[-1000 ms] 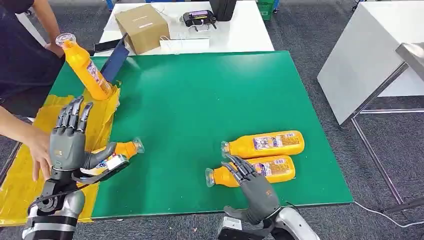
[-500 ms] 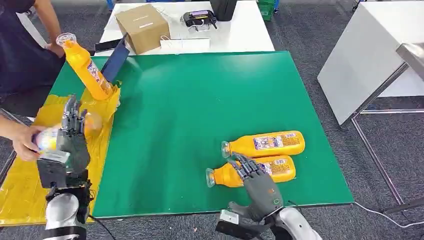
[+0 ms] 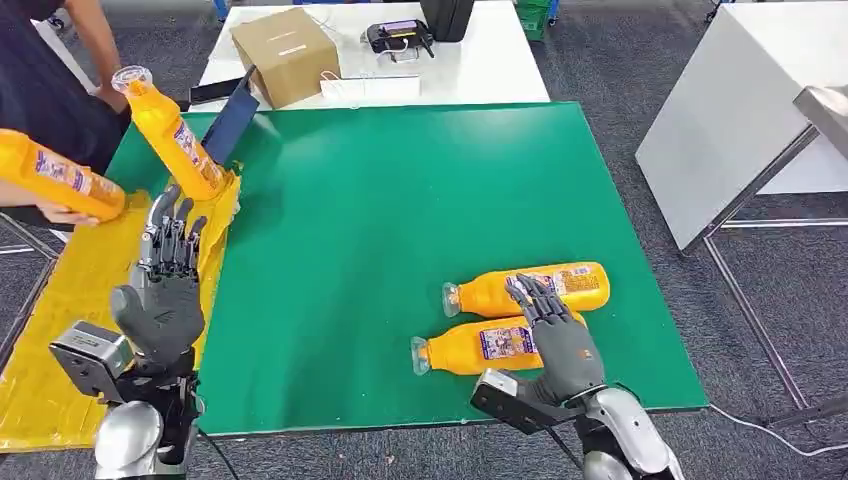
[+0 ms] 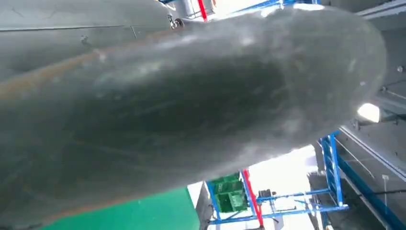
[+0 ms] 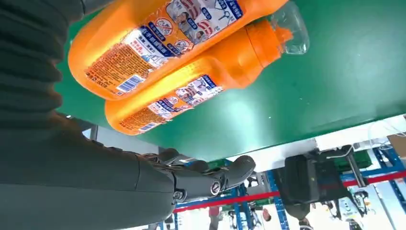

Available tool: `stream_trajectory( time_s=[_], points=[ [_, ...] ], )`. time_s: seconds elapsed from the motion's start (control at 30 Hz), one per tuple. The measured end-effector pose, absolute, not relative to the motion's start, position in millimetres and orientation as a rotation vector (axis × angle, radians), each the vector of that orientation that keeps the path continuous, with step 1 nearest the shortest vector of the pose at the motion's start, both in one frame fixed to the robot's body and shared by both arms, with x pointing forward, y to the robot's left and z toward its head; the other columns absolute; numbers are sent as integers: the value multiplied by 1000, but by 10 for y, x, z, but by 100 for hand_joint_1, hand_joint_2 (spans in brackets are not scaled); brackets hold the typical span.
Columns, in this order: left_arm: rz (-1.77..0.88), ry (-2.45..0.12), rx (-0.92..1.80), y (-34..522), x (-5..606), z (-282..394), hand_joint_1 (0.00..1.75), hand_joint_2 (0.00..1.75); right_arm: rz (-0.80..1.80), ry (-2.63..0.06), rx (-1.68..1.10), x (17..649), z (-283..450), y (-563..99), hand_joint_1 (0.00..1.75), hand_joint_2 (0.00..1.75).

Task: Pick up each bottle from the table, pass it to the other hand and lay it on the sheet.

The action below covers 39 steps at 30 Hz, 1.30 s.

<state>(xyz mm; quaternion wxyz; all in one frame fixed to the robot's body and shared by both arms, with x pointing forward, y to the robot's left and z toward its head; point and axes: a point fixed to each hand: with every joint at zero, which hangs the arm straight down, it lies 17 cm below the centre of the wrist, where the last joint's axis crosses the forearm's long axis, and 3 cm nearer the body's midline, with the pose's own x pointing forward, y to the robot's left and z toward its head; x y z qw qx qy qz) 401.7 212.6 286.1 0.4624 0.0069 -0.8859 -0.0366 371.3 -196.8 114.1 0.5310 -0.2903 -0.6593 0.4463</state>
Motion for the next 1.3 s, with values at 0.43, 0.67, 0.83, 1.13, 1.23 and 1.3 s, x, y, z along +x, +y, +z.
stream_trajectory(
  time_s=[0.43, 0.67, 0.83, 1.13, 1.23, 1.3],
  points=[
    [-60, -2192, -103, 1984, 3994, 2972, 0, 0, 1111, -1429, -802, 3803, 945, -2569, 0, 175],
    [-63, -2218, -118, 1918, 4020, 3076, 0, 0, 1156, -1336, -718, 3787, 624, -2670, 0, 175],
    [-65, -2230, -116, 1903, 4051, 3113, 0, 0, 1230, -1287, -666, 3699, 403, -2622, 0, 175],
    [-69, -2244, -138, 1854, 4015, 3125, 0, 0, 1319, -1250, -650, 3613, 245, -2550, 0, 175],
    [-70, -2245, -140, 1847, 4012, 3127, 0, 0, 1323, -1249, -649, 3621, 238, -2541, 0, 175],
    [-70, -2246, -141, 1842, 4011, 3127, 0, 0, 1329, -1247, -647, 3619, 226, -2537, 0, 175]
  ],
)
